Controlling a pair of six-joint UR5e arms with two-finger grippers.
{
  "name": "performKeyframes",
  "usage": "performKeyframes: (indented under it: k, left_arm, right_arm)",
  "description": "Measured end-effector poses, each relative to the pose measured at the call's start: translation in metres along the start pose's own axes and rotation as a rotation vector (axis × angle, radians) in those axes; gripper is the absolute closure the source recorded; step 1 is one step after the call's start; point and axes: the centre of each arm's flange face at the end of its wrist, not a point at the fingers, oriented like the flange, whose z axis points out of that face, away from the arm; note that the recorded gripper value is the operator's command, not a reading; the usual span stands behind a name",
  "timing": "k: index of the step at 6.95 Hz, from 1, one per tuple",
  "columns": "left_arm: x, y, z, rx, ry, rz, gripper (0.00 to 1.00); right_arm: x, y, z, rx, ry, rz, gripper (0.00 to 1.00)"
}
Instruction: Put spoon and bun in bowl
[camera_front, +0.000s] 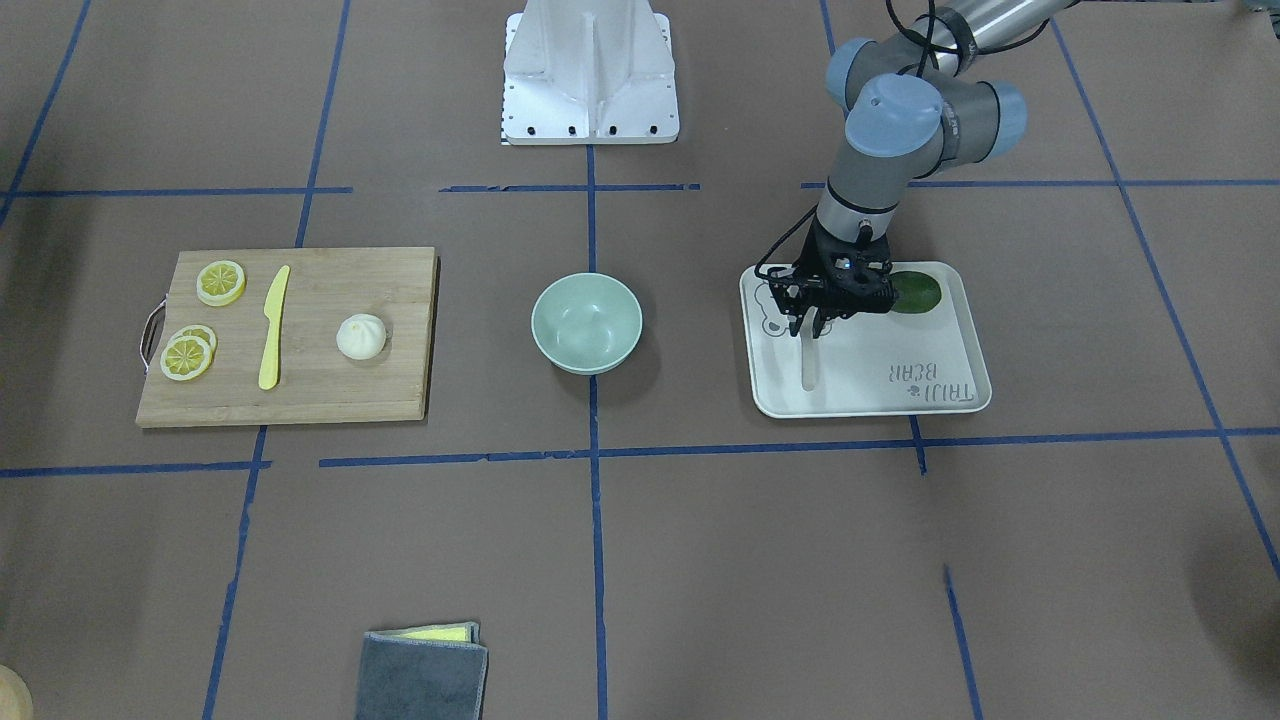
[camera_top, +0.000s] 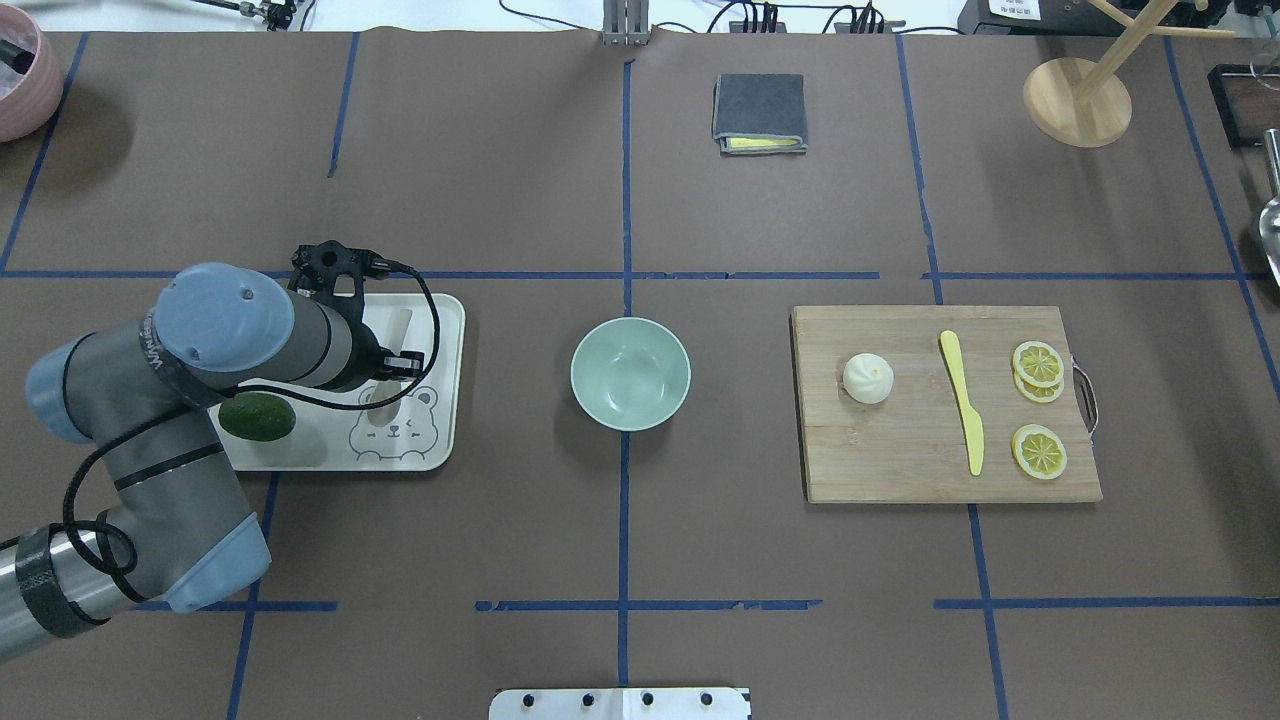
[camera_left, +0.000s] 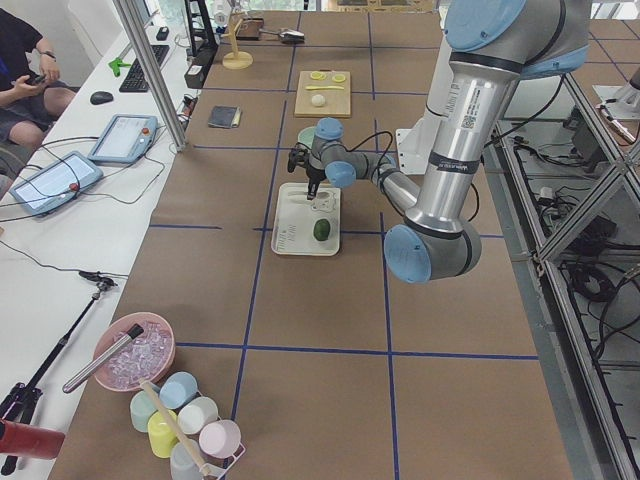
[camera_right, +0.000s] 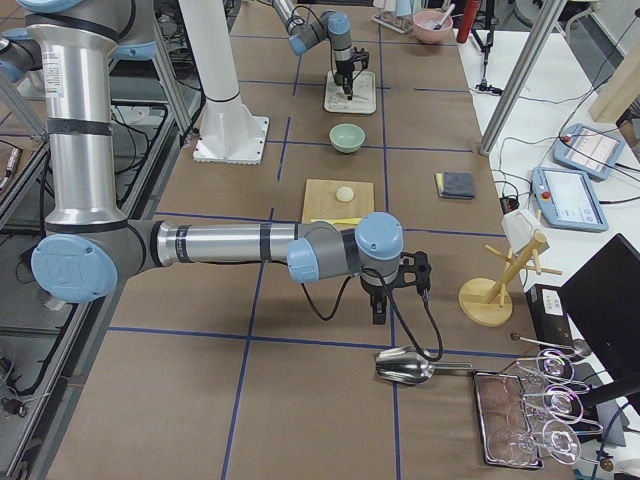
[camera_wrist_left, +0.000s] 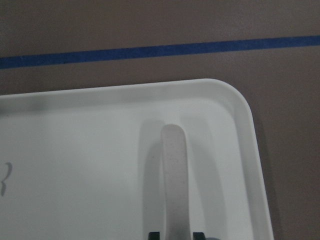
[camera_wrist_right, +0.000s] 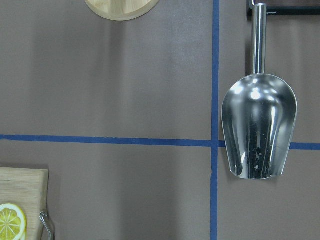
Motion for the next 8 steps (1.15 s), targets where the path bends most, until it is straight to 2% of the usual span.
performKeyframes:
  k: [2, 5, 8]
  left_arm:
    - [0.017, -0.015, -0.026, 0.016, 0.004, 0.000, 1.00]
    - [0.083, -0.039, -0.055, 0.042, 0.081, -0.083, 1.00]
    - [0.153, -0.048, -0.043, 0.032, 0.160, -0.188, 1.00]
  right_arm:
    - [-0.046, -0.006, 0.010, -0.015, -0.006, 0.017, 0.00]
    - [-0.179, -0.003, 0.032, -0.026, -0.006, 0.060, 0.00]
    - [-0.278, 0.014, 0.045, -0.036, -0.040, 0.081, 0.00]
